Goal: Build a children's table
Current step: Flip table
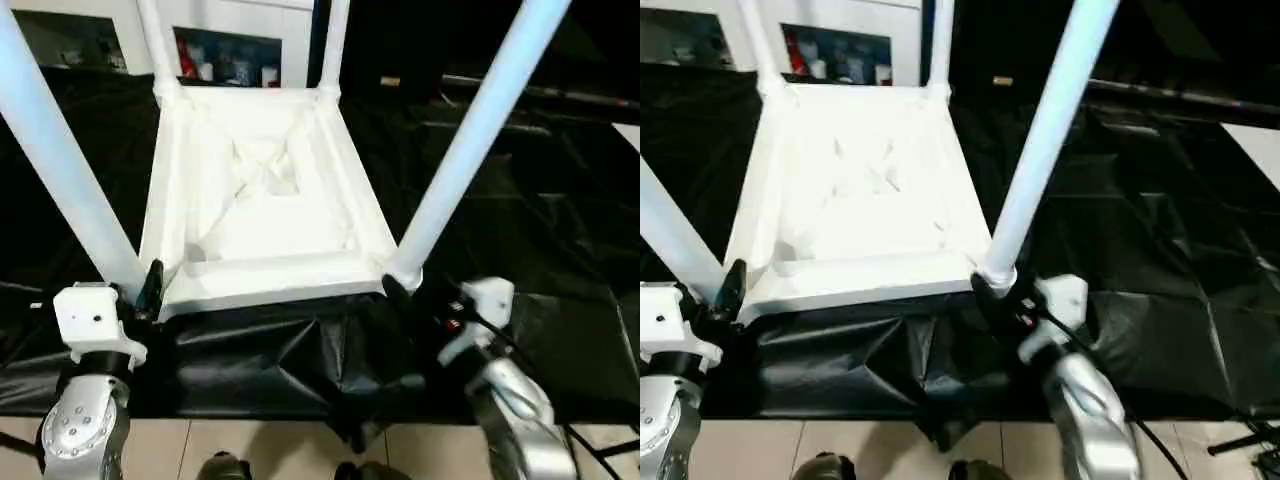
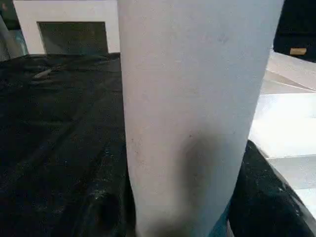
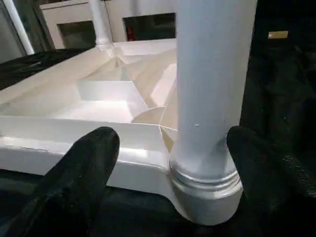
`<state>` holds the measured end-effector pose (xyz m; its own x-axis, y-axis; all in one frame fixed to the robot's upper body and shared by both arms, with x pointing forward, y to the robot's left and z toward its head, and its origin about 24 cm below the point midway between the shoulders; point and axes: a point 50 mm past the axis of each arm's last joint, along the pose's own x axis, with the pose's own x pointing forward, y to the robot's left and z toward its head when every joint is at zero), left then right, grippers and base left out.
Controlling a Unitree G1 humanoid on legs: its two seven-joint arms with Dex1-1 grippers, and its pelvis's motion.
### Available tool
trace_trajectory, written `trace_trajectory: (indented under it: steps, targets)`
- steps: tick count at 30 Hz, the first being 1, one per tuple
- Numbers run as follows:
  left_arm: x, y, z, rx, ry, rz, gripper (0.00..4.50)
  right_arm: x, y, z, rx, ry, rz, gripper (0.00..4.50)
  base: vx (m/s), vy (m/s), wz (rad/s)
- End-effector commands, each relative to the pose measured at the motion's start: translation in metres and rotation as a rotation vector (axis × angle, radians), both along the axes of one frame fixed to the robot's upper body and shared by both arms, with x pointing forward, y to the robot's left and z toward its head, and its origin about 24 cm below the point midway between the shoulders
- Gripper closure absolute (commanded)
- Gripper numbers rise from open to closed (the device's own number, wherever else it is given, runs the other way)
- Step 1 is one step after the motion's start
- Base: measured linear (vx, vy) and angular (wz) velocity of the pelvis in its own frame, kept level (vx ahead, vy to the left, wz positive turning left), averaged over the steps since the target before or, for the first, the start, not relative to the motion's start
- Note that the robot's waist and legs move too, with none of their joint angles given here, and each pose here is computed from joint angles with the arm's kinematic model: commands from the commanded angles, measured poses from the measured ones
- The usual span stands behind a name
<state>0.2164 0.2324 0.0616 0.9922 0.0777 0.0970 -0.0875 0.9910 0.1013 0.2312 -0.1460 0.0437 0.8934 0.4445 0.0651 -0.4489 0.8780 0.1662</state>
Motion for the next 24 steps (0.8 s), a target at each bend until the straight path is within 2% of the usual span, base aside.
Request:
trace_trajectory:
  steps: [1, 6, 10, 13, 19, 21, 22, 24]
  targets:
    - [-0.001, -0.006, -0.008, -0.018, 0.049, -0.053, 2.34, -0.001, 0.003, 0.005, 0.010, 0.008, 0.034, 0.63, 0.000, 0.000, 0.00]
    - [-0.001, -0.006, -0.008, -0.060, 0.043, -0.038, 2.36, 0.001, 0.018, 0.011, 0.037, 0.025, 0.154, 0.63, 0.000, 0.000, 0.00]
    - [0.001, -0.012, -0.001, -0.241, -0.043, -0.031, 2.36, 0.000, 0.035, 0.016, 0.084, 0.045, 0.299, 0.63, 0.000, 0.000, 0.00]
    - [0.002, -0.019, -0.001, -0.370, -0.063, -0.051, 2.36, -0.002, 0.044, 0.016, 0.095, 0.059, 0.378, 0.63, 0.000, 0.000, 0.00]
    - [0.004, -0.030, -0.004, -0.493, -0.067, -0.040, 2.35, 0.004, 0.049, 0.015, 0.124, 0.111, 0.382, 0.63, 0.000, 0.000, 0.00]
    - [0.004, -0.031, -0.005, -0.510, -0.068, -0.031, 2.35, 0.005, 0.050, 0.015, 0.129, 0.117, 0.385, 0.35, 0.000, 0.000, 0.00]
    - [0.005, -0.033, -0.005, -0.524, -0.069, -0.027, 2.35, 0.008, 0.052, 0.018, 0.182, 0.135, 0.384, 0.27, 0.000, 0.000, 0.00]
    - [0.006, -0.035, -0.004, -0.522, -0.067, -0.035, 2.35, 0.012, 0.053, 0.020, 0.202, 0.142, 0.369, 0.15, 0.000, 0.000, 0.00]
